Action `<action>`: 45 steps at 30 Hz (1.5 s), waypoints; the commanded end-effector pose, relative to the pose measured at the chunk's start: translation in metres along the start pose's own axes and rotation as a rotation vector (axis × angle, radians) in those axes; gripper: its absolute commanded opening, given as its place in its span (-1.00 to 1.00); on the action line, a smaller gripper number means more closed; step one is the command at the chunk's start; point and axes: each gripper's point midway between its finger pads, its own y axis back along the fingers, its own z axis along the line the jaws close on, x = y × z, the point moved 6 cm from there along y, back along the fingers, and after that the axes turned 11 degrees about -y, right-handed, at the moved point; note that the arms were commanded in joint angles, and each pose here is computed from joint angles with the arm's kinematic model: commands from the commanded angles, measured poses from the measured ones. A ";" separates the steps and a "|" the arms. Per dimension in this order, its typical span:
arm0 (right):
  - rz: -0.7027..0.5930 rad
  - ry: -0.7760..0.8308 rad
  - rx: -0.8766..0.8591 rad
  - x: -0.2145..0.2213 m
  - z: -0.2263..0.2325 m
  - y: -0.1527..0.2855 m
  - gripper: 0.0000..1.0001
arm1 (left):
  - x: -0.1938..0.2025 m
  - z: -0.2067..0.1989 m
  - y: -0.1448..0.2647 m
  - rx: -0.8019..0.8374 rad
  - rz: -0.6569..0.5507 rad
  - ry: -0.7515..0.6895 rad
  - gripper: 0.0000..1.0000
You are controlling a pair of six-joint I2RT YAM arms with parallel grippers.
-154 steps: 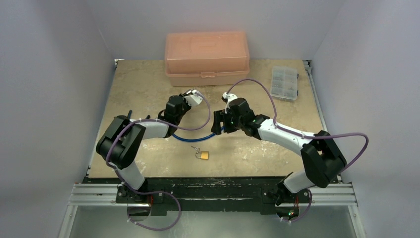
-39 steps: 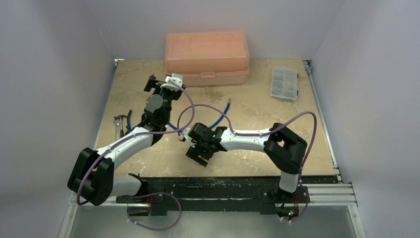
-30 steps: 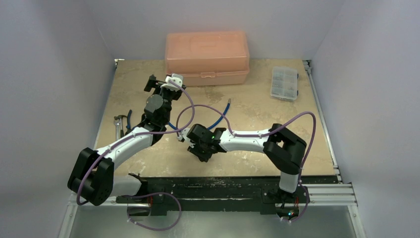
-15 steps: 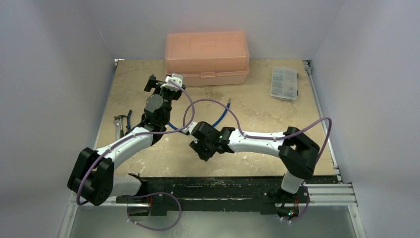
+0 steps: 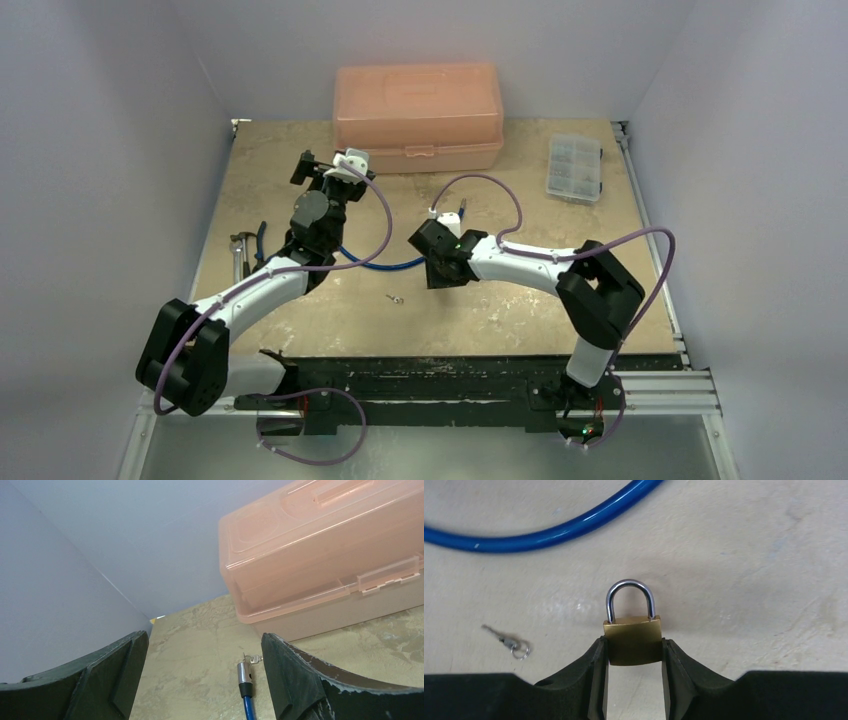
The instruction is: Unlock with the key
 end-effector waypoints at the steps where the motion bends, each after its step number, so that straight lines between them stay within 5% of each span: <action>1: -0.086 -0.146 0.074 -0.025 0.000 -0.001 -0.70 | -0.013 0.012 0.004 -0.042 -0.056 0.049 0.77; 11: -0.017 -0.161 0.037 -0.016 0.002 -0.023 -0.08 | -0.013 0.013 0.004 -0.048 -0.056 0.053 0.77; 16: -0.020 -0.156 0.028 -0.018 0.003 -0.021 0.51 | -0.013 0.013 0.004 -0.049 -0.056 0.053 0.77; 18: -0.031 -0.156 0.018 -0.022 0.004 -0.015 0.59 | -0.013 0.013 0.004 -0.049 -0.055 0.052 0.77; 27: -0.173 0.037 -0.224 -0.053 0.017 0.038 0.57 | -0.012 0.013 0.005 -0.056 -0.053 0.050 0.77; 33: -0.168 0.195 -0.510 -0.041 0.036 0.062 0.37 | -0.010 0.015 0.005 -0.068 -0.049 0.042 0.77; 40: -0.079 0.437 -0.541 -0.001 0.078 0.050 0.29 | -0.009 0.015 0.005 -0.073 -0.047 0.035 0.76; 45: -0.043 0.469 -0.511 0.009 0.088 0.034 0.18 | -0.009 0.015 0.006 -0.077 -0.045 0.031 0.77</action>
